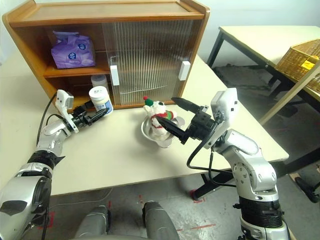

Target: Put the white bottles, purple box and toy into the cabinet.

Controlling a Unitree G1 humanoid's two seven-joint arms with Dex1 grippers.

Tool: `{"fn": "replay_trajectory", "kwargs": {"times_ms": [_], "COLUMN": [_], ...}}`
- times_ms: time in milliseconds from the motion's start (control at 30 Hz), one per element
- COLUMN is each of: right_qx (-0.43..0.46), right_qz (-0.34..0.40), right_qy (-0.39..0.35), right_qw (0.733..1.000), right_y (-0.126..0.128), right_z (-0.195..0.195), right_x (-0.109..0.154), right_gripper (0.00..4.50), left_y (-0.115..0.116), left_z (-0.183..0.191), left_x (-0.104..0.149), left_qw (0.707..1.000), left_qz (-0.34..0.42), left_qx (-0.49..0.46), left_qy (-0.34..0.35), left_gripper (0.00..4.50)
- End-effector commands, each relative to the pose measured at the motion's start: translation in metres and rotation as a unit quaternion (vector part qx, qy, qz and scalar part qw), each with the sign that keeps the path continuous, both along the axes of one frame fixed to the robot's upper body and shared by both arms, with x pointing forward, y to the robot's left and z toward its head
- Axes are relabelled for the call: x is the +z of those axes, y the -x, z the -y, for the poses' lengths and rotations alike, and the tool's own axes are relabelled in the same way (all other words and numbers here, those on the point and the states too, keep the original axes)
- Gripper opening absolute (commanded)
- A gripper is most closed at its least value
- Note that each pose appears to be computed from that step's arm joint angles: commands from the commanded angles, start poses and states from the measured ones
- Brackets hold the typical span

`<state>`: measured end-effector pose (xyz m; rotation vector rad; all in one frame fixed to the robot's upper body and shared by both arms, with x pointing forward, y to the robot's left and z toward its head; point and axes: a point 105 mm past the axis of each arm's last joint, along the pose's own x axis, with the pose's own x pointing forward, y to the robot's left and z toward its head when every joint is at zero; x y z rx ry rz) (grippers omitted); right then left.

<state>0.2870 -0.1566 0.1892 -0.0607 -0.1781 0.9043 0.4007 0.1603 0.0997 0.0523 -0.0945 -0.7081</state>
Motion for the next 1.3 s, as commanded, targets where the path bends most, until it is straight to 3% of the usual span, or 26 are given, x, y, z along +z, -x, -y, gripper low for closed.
{"fn": "replay_trajectory", "kwargs": {"times_ms": [33,500,1300], "right_qx": [-0.002,0.004,-0.001], "right_qz": [0.0,0.002,0.002], "right_qy": [-0.002,-0.004,-0.004], "right_qw": [1.0,1.0,1.0], "right_y": [-0.001,-0.002,0.001], "right_z": [0.002,-0.001,-0.002], "right_x": [-0.001,-0.001,0.001], "right_gripper": [4.5,4.5,4.5], "left_y": [-0.004,-0.022,-0.046], "left_z": [-0.012,-0.057,-0.052], "left_x": [0.006,-0.001,-0.001], "left_qw": [0.999,0.98,0.938], "left_qz": [0.008,-0.03,-0.043], "left_qx": [0.041,0.194,0.343], "left_qy": [0.004,-0.016,0.009], "left_gripper": [3.07,3.07,3.07]}}
